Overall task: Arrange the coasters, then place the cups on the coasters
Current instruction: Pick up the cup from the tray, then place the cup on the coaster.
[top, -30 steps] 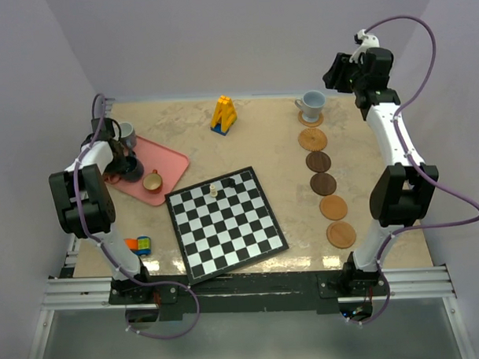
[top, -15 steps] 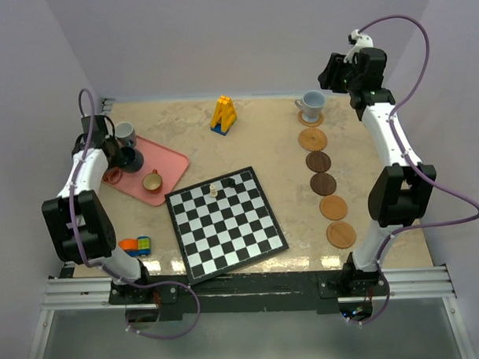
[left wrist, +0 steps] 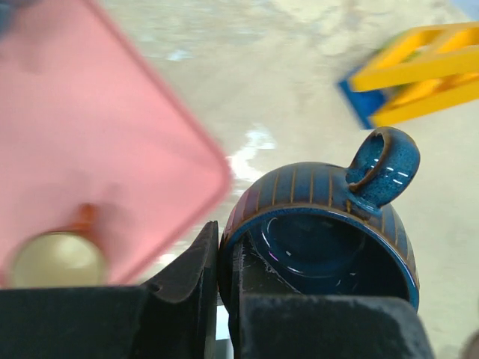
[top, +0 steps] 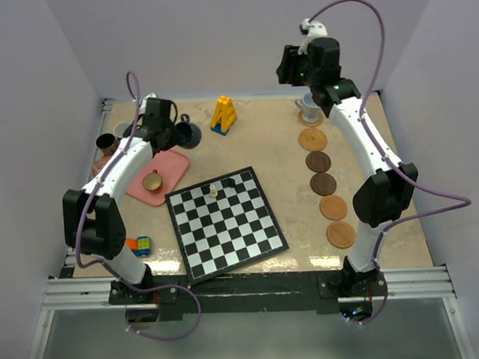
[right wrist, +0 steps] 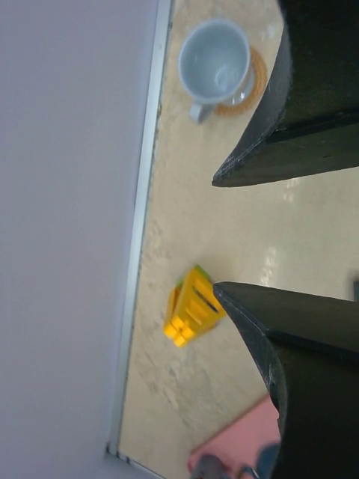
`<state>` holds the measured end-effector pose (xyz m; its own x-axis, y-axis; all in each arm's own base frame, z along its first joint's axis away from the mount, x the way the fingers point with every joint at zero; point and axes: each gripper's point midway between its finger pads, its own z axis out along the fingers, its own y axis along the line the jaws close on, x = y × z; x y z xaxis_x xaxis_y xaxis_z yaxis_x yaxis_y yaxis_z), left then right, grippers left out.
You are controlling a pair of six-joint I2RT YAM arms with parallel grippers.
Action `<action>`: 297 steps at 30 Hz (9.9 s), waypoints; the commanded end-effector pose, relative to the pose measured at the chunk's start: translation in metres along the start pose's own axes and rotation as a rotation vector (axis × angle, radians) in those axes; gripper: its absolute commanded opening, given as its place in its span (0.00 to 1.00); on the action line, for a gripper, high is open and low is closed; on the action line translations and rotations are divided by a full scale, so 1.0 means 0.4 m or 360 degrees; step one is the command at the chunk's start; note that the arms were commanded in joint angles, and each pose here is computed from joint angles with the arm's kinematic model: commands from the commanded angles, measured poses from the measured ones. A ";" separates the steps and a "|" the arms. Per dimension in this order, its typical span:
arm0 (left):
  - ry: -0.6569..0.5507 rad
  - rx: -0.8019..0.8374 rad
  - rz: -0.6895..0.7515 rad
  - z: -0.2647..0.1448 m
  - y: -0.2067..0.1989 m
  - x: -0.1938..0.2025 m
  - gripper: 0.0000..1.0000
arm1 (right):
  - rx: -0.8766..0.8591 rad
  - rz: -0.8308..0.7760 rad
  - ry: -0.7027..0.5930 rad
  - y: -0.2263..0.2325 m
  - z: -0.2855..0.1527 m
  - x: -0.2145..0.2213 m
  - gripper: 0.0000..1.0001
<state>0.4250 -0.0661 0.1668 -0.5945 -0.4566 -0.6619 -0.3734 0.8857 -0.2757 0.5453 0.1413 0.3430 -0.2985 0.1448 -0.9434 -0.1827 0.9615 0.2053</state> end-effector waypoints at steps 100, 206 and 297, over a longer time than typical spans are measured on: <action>0.0248 0.2368 0.0728 -0.292 -0.414 0.120 0.76 | -0.1683 -0.0752 0.0499 0.418 -0.226 0.388 0.00; 0.0251 0.2891 0.0883 -0.520 -0.496 0.187 0.00 | -0.2174 -0.0039 0.0871 0.404 -0.240 0.544 0.44; -0.0063 0.1128 0.0608 -0.044 -0.371 0.046 0.58 | 0.0968 -0.0144 0.1195 -0.468 0.037 0.542 0.00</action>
<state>0.4501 -0.2071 0.1949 -0.5823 -0.1175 -0.8044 0.3797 0.8356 -0.3970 0.5107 -0.0042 0.0644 -0.9133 0.0644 -0.4022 0.1722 0.9559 -0.2380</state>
